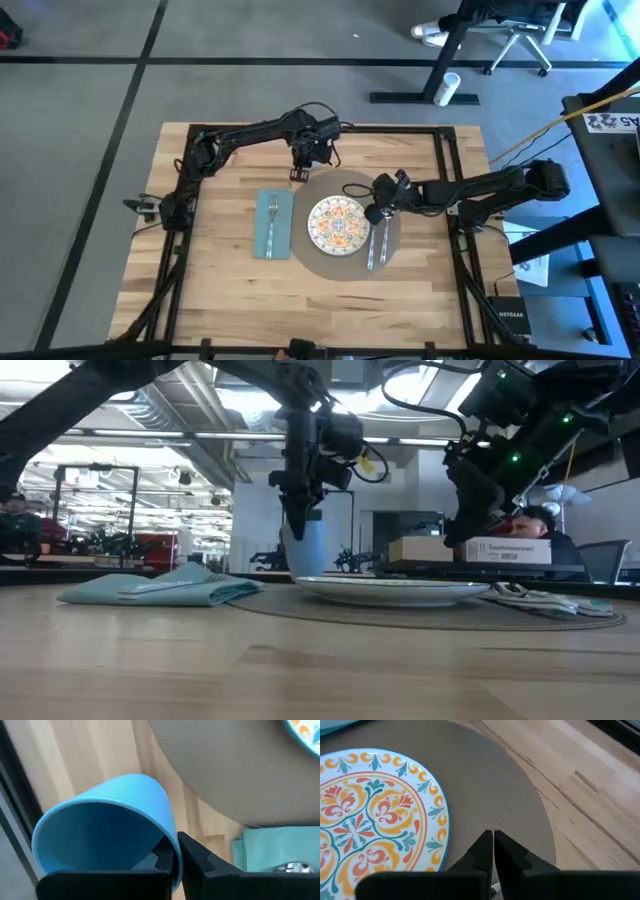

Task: Set table place
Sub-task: Move the blue cup to the top center of the table

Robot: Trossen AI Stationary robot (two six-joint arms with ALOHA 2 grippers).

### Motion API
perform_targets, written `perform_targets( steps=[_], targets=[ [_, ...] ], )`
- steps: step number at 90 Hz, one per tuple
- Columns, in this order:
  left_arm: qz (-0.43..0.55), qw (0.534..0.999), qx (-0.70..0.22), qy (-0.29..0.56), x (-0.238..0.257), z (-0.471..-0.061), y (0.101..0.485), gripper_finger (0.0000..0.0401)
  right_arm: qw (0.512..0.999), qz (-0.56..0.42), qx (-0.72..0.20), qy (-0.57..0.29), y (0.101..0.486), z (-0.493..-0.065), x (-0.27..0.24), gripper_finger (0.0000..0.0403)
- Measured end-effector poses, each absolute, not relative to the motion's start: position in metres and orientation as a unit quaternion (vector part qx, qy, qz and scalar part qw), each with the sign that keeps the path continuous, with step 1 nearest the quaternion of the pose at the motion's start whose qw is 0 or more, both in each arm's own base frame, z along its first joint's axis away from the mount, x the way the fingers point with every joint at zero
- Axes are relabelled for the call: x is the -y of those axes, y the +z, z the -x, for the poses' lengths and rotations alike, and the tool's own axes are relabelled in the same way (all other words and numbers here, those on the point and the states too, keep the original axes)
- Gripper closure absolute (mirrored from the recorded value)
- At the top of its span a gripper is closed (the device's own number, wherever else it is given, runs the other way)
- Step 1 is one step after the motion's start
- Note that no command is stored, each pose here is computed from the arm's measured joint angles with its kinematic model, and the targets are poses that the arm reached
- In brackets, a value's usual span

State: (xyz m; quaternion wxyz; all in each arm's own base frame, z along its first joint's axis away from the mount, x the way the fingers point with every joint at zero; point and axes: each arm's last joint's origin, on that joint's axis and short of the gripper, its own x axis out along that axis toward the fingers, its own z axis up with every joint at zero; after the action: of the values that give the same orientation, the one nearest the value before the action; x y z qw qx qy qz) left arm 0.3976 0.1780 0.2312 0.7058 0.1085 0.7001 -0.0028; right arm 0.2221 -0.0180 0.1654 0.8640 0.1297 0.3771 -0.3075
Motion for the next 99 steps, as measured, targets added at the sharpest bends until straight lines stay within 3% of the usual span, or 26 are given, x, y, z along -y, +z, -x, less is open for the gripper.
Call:
perform_targets(
  steps=[41, 99],
  targets=[
    [-0.081, 0.705, -0.705, 0.022, -0.175, -0.397, 0.221, 0.0394, 0.864, -0.13, -0.377, -0.307, 0.165, -0.222, 0.018, 0.04],
    [-0.057, 0.721, -0.688, 0.055, -0.167, -0.405, 0.239, 0.0292, 0.865, -0.123, -0.38, -0.305, 0.165, -0.222, 0.018, 0.04]
  ],
)
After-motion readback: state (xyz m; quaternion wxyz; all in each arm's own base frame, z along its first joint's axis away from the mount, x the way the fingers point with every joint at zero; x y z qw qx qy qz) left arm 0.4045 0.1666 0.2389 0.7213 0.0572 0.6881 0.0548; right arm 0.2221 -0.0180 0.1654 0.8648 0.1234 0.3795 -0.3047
